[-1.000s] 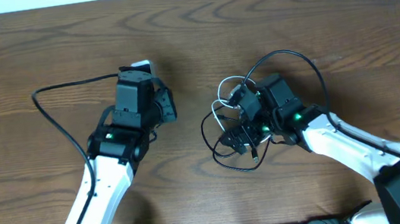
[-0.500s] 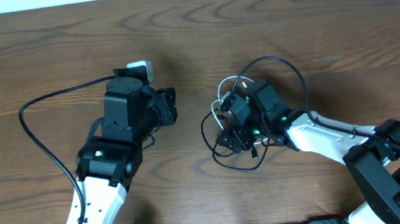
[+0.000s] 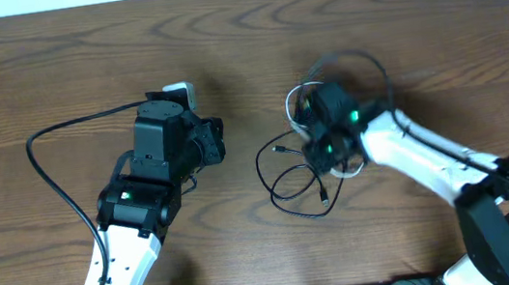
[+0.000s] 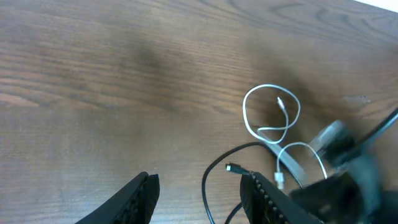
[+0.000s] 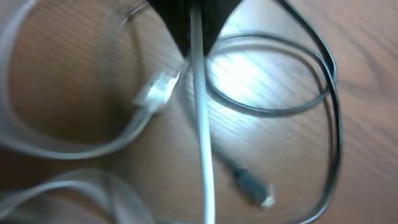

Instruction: Untangle cables

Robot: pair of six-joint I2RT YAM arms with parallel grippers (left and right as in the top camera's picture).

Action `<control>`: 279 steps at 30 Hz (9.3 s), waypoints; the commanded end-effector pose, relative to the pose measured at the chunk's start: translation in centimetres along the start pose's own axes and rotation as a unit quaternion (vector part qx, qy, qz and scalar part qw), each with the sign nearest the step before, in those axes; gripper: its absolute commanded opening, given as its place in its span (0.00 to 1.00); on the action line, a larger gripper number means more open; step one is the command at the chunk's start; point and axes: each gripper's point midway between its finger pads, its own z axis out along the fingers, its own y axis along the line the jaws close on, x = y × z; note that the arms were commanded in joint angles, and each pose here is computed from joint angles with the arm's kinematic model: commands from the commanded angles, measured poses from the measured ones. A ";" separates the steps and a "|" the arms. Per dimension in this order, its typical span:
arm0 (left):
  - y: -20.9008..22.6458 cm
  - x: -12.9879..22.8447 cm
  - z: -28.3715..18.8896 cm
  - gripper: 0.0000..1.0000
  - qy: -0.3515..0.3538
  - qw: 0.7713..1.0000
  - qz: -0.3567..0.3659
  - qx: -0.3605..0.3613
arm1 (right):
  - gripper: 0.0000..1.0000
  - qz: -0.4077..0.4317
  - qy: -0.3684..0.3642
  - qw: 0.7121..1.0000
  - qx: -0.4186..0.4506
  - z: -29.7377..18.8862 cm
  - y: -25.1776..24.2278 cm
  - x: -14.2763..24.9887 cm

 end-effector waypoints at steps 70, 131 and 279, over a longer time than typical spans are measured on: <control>-0.8 2.1 1.7 0.56 0.046 0.999 0.001 0.024 | 0.01 0.542 -0.251 0.737 0.316 -35.6 -51.0 10.3; -1.3 3.3 1.5 0.57 0.070 0.996 0.041 0.042 | 0.97 0.585 -0.211 0.727 0.290 -32.7 -49.9 10.7; 6.8 14.5 14.0 0.49 0.094 0.991 0.062 -0.074 | 0.99 0.215 0.021 0.976 0.013 5.4 -3.8 7.1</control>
